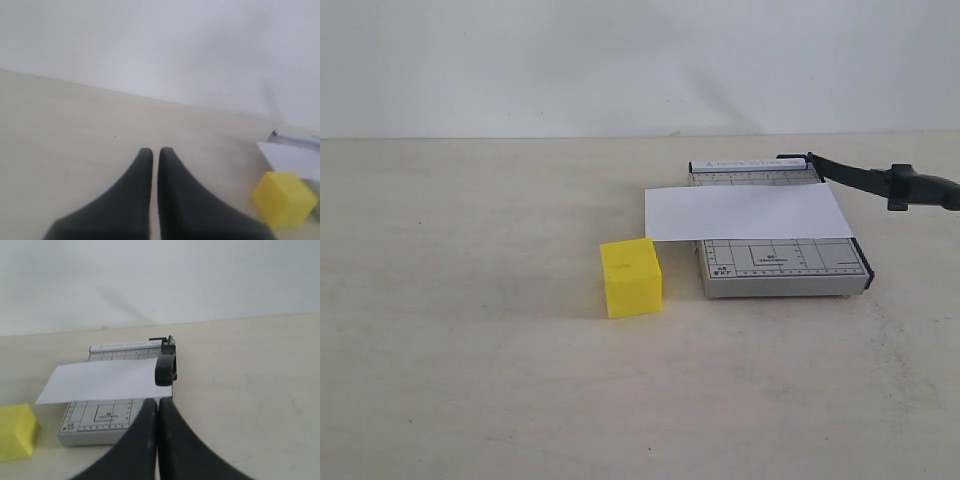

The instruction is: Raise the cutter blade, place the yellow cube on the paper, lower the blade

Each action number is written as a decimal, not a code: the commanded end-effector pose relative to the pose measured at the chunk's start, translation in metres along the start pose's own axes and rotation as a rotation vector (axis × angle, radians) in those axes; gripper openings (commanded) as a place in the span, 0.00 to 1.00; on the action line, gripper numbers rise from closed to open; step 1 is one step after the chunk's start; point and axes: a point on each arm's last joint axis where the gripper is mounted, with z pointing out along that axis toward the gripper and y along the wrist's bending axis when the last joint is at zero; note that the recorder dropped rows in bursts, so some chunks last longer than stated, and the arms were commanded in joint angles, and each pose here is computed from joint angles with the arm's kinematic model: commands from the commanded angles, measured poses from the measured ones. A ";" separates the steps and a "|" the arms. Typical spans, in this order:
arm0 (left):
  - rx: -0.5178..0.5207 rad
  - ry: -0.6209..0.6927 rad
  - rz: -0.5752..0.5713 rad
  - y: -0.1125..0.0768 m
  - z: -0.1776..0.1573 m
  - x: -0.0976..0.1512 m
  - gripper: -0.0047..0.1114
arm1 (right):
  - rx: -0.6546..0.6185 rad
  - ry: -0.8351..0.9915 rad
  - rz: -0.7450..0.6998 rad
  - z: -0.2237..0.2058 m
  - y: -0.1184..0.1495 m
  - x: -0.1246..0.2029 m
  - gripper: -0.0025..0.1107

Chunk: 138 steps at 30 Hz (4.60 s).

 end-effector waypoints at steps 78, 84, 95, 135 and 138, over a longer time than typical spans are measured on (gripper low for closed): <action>0.485 0.176 0.218 -0.310 0.301 0.126 0.08 | 0.047 0.210 0.047 0.042 -0.013 0.087 0.02; 0.485 0.491 0.266 -0.322 0.336 0.134 0.08 | 0.048 0.212 0.047 0.042 -0.013 0.087 0.02; 0.526 0.625 0.290 -0.327 0.349 0.174 0.08 | 0.054 0.256 0.057 0.041 -0.014 0.091 0.02; 0.552 0.315 0.094 -0.371 0.348 0.055 0.08 | 0.055 0.256 0.062 0.041 -0.014 0.091 0.02; 0.490 0.254 0.107 -0.355 0.336 0.038 0.08 | 0.055 0.256 0.062 0.041 -0.014 0.091 0.02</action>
